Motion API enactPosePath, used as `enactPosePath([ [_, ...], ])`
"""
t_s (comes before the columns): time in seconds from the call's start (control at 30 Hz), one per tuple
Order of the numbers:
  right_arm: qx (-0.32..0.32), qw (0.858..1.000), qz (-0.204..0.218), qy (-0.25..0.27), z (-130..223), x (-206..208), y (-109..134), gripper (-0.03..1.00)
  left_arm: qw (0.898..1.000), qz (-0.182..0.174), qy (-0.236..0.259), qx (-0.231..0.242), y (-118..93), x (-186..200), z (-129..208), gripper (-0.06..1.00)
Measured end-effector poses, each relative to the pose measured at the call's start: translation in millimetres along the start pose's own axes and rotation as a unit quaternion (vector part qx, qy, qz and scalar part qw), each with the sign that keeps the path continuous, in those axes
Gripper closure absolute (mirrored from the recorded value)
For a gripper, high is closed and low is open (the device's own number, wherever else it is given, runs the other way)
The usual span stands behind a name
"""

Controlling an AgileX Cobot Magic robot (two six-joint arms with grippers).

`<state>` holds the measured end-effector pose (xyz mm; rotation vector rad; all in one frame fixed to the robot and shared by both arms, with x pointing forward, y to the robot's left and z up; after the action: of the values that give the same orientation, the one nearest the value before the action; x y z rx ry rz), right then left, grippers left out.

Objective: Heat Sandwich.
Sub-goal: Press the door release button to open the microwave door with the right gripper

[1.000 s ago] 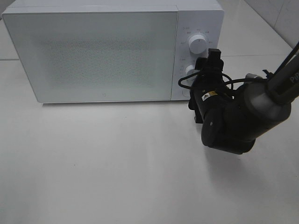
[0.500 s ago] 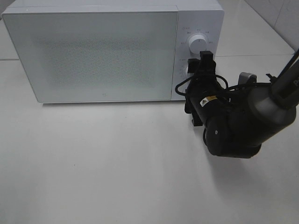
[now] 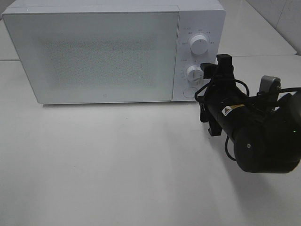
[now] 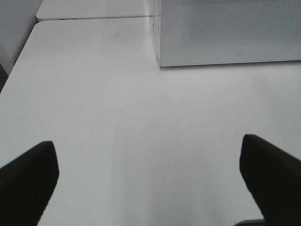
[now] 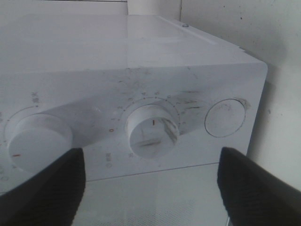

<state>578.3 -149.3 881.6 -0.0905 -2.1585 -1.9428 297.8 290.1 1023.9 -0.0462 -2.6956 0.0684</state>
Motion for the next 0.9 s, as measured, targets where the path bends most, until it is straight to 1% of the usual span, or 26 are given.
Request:
enactPosePath([
  [0.1, 0.003, 1.000, -0.004, 0.004, -2.0, 6.6, 4.5, 0.21, 1.000, 0.000, 0.000, 0.000, 0.0, 0.0, 0.0, -0.05],
  [0.2, 0.027, 0.999, 0.014, 0.021, -2.6, 18.2, 8.6, 0.21, 1.000, 0.000, 0.000, 0.000, 0.0, 0.0, 0.0, -0.05],
  [0.23, 0.027, 0.999, 0.014, 0.021, -2.6, 18.2, 8.6, 0.21, 1.000, 0.000, 0.000, 0.000, 0.0, 0.0, 0.0, -0.05],
  [0.27, 0.036, 0.999, 0.026, 0.029, -1.2, 20.5, 8.6, 0.21, 1.000, 0.000, 0.000, 0.000, 0.0, 0.0, 0.0, -0.05],
  [0.3, 0.067, 0.995, 0.053, 0.046, 1.0, 24.9, 7.1, 0.21, 1.000, 0.000, 0.000, 0.000, 0.0, 0.0, 0.0, -0.05],
  [0.37, 0.102, 0.990, 0.075, 0.064, 3.7, 29.9, 6.5, 0.21, 1.000, 0.000, 0.000, 0.000, 0.0, 0.0, 0.0, -0.05],
  [0.4, 0.102, 0.990, 0.075, 0.064, 3.7, 29.9, 6.5, 0.21, 1.000, 0.000, 0.000, 0.000, 0.0, 0.0, 0.0, -0.05],
  [0.43, 0.148, 0.981, 0.092, 0.085, 6.4, 35.5, 5.8, 0.21, 1.000, 0.000, 0.000, 0.000, 0.0, 0.0, 0.0, -0.05],
  [0.5, 0.191, 0.970, 0.107, 0.107, 9.1, 41.5, 5.5, 0.21, 1.000, 0.000, 0.000, 0.000, 0.0, 0.0, 0.0, -0.05],
  [0.53, 0.233, 0.958, 0.109, 0.127, 10.8, 47.4, 9.3, 0.21, 1.000, 0.000, 0.000, 0.000, 0.0, 0.0, 0.0, -0.05],
  [0.57, 0.233, 0.958, 0.109, 0.127, 10.8, 47.4, 9.3, 0.21, 1.000, 0.000, 0.000, 0.000, 0.0, 0.0, 0.0, -0.05],
  [0.6, 0.257, 0.950, 0.110, 0.137, 11.8, 50.3, 10.5, 0.21, 1.000, 0.000, 0.000, 0.000, 0.0, 0.0, 0.0, -0.05],
  [0.67, 0.307, 0.933, 0.108, 0.156, 13.2, 55.8, 12.8, 0.21, 1.000, 0.000, 0.000, 0.000, 0.0, 0.0, 0.0, -0.05],
  [0.7, 0.351, 0.915, 0.104, 0.173, 14.4, 61.0, 15.7, 0.21, 1.000, 0.000, 0.000, 0.000, 0.0, 0.0, 0.0, -0.05],
  [0.73, 0.351, 0.915, 0.104, 0.173, 14.4, 61.0, 15.7, 0.21, 1.000, 0.000, 0.000, 0.000, 0.0, 0.0, 0.0, -0.05],
  [0.8, 0.398, 0.893, 0.093, 0.187, 15.2, 66.0, 20.4, 0.21, 1.000, 0.000, 0.000, 0.000, 0.0, 0.0, 0.0, -0.05],
  [0.83, 0.416, 0.885, 0.085, 0.191, 15.2, 68.3, 23.8, 0.21, 1.000, 0.000, 0.000, 0.000, 0.0, 0.0, 0.0, -0.05],
  [0.87, 0.459, 0.862, 0.071, 0.202, 15.5, 73.2, 29.2, 0.21, 1.000, 0.000, 0.000, 0.000, 0.0, 0.0, 0.0, -0.05],
  [0.9, 0.459, 0.862, 0.071, 0.202, 15.5, 73.2, 29.2, 0.21, 1.000, 0.000, 0.000, 0.000, 0.0, 0.0, 0.0, -0.05],
])
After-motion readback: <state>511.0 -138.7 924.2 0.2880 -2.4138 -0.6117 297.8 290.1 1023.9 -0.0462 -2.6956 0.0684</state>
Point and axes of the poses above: a point on each arm's last joint axis where the gripper is mounted, x pointing back along that axis away from the gripper, y along the wrist's bending axis when the last joint is at zero, z = x × y, the point moved 7 cm from there along -x, pointing out along that axis toward the gripper, and after that the axes turned 4 degrees about x, right-handed, at the moved point
